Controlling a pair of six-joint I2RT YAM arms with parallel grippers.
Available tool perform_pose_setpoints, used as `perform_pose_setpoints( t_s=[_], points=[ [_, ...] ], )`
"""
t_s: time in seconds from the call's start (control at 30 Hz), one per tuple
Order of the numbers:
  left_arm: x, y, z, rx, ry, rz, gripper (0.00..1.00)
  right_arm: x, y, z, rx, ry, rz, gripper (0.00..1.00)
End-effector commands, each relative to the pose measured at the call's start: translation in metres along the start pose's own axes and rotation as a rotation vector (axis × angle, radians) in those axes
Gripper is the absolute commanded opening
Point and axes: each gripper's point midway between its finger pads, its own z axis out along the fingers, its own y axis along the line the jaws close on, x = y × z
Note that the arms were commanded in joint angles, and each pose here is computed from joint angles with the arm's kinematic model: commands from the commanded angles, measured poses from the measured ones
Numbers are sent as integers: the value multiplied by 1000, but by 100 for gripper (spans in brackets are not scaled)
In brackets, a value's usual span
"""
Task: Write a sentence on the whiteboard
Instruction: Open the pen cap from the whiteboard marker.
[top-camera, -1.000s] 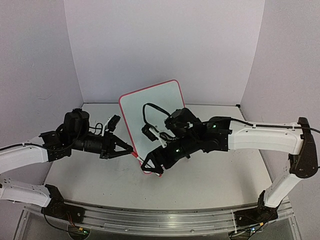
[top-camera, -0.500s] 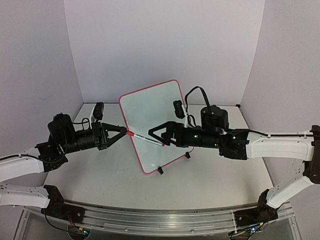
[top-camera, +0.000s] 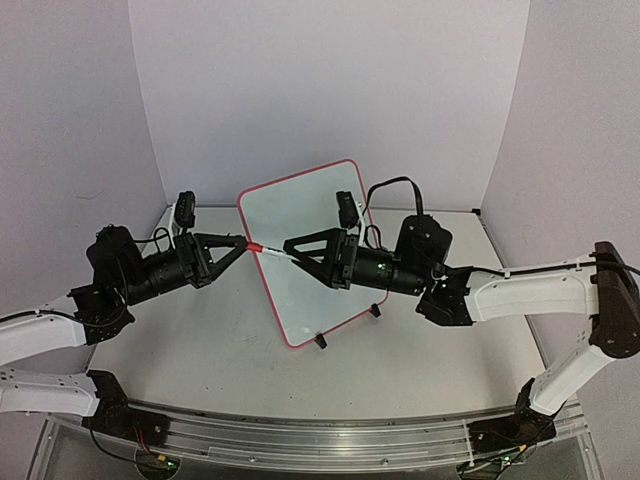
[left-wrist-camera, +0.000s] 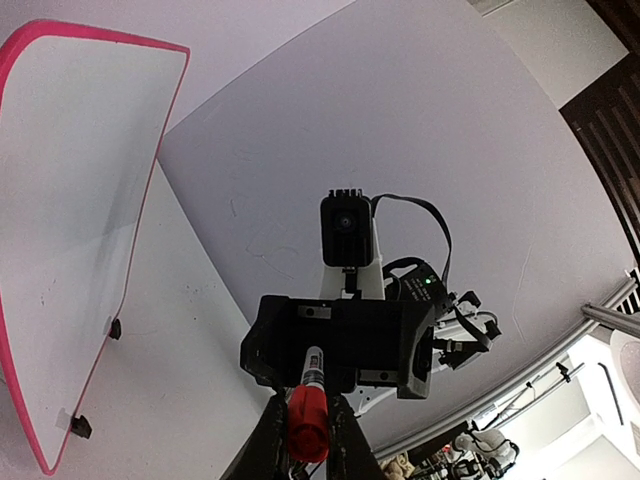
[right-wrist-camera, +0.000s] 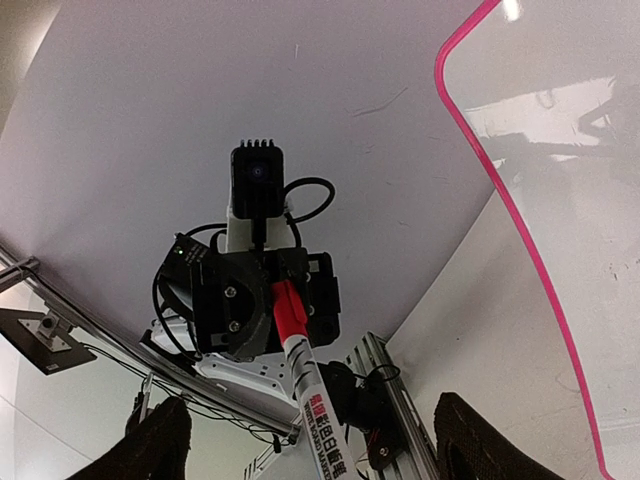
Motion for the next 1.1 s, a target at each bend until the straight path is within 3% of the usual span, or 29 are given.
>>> perform_pose_setpoints(
  t_s=[0.0,0.53,1.07],
  points=[
    [-17,-23,4,70,-54,49,0,-10,30,7,-110,-10,-20,77],
    [-9,-15,17,58,9,34,0,-3,33,18,-95,29,-45,65],
    [0,-11,21,51,61,9,0,-8,33,20,-90,6,-60,41]
  ],
)
